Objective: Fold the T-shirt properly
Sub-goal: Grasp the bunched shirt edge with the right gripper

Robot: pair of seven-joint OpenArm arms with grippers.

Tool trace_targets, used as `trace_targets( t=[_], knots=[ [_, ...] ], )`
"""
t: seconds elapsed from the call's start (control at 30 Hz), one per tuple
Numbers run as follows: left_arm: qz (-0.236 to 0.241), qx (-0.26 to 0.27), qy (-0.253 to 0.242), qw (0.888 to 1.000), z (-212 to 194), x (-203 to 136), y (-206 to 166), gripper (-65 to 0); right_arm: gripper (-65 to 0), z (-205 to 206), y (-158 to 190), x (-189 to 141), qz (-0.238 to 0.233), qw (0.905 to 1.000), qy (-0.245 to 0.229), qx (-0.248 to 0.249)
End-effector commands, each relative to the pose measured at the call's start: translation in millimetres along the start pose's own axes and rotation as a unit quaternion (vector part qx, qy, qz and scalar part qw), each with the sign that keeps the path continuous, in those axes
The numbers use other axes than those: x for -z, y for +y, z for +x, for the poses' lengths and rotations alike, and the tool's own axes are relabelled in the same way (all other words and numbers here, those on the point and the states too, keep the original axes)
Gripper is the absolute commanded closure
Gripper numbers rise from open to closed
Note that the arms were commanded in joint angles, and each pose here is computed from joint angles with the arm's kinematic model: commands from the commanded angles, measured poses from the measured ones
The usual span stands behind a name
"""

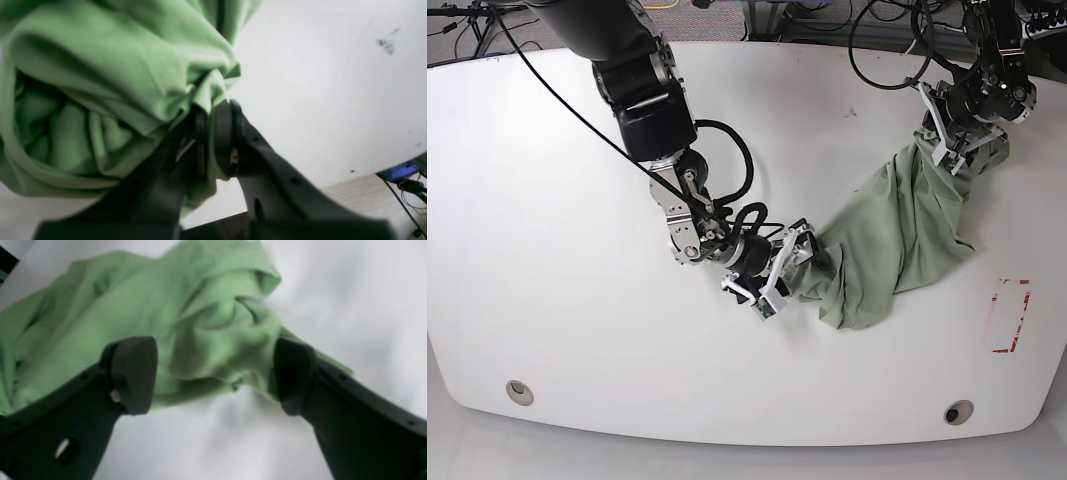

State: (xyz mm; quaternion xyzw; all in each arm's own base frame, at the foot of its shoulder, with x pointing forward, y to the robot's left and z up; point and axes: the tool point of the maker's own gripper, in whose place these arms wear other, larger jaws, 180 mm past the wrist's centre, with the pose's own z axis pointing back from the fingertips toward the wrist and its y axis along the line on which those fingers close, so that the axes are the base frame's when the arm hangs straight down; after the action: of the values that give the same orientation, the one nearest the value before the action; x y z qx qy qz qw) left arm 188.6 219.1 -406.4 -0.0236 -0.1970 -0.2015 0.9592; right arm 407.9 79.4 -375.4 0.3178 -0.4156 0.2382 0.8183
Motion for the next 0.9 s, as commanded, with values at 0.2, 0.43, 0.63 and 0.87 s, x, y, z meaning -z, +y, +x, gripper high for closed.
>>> trace_targets(
  t=[0.2, 0.43, 0.63, 0.87],
  knots=[
    [0.009, 0.005, -0.01, 1.0, 6, -5, 5, -0.6, -49.1, 19, -6, 1, -0.001, 0.9991, -0.043, 0.006],
    [0.01, 0.006, -0.012, 1.0, 8, -5, 6, -0.6, -20.3, 19, -6, 1, -0.001, 0.9991, -0.043, 0.006],
    [0.016, 0.013, -0.009, 1.0, 8, -8, 12, -0.6, 0.0, 19, -6, 1, -0.001, 0.999, -0.044, 0.006],
    [0.024, 0.019, -0.012, 0.999, 12, -10, 19, -0.6, 0.0, 20, -7, -11, -0.011, 0.9985, -0.053, -0.003]
  ],
)
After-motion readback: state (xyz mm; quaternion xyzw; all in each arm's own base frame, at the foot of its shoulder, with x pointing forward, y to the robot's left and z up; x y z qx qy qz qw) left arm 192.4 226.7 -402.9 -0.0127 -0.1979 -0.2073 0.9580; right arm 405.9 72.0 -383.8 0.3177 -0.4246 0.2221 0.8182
